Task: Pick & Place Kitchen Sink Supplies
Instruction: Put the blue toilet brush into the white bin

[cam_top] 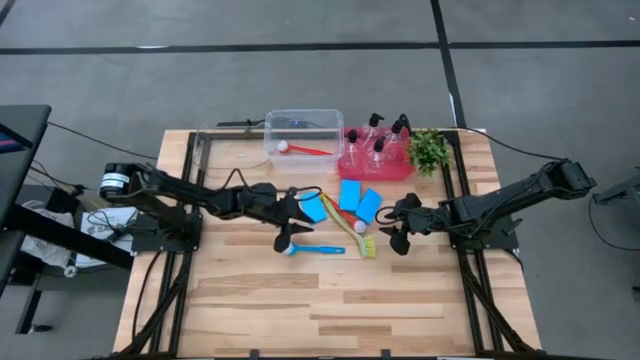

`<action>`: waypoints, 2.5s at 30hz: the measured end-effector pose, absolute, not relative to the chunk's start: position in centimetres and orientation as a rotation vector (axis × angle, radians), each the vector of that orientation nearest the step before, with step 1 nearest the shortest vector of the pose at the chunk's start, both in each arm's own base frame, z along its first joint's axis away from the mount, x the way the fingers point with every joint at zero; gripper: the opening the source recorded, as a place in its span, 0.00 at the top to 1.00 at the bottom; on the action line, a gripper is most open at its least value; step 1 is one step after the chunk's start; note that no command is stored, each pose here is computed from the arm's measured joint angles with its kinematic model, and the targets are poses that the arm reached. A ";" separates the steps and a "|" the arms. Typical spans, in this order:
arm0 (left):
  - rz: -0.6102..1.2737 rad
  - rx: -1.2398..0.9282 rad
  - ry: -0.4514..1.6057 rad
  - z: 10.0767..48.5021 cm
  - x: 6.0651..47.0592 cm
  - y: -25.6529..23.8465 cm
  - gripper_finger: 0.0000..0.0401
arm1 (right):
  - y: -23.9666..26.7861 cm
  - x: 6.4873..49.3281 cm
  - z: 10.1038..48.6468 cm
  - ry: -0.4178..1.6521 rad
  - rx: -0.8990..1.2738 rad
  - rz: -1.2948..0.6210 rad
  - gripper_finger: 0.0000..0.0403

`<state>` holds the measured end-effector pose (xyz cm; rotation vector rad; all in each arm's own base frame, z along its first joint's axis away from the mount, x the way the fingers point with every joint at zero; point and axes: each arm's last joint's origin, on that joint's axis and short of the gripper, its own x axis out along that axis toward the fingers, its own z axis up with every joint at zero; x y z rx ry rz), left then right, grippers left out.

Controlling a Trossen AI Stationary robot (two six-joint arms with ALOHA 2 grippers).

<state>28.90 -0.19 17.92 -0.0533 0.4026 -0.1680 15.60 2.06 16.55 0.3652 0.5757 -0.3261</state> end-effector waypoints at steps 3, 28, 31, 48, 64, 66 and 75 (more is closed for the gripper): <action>-0.172 -0.067 0.429 17.3 29.1 -0.4 0.72 | 2.1 15.6 16.6 0.574 0.366 -0.326 0.45; -0.164 -0.107 0.535 15.2 29.2 -3.2 0.68 | 2.5 17.1 19.5 0.253 0.439 -0.215 0.45; -0.212 -0.084 0.605 14.6 28.8 -3.3 0.68 | 2.7 17.1 19.6 0.240 0.504 -0.209 0.45; -0.337 0.086 0.709 13.0 27.3 -4.1 0.68 | 3.5 17.0 19.6 0.244 0.590 -0.175 0.45; -0.265 0.063 0.618 13.7 27.9 -3.7 0.64 | 4.4 16.7 19.3 0.285 0.615 -0.136 0.45; -0.259 0.045 0.621 13.7 27.9 -3.7 0.61 | 4.5 16.6 19.3 0.297 0.609 -0.132 0.45; -0.235 0.045 0.624 13.7 27.9 -3.7 0.55 | 4.6 16.5 18.9 0.336 0.591 -0.141 0.45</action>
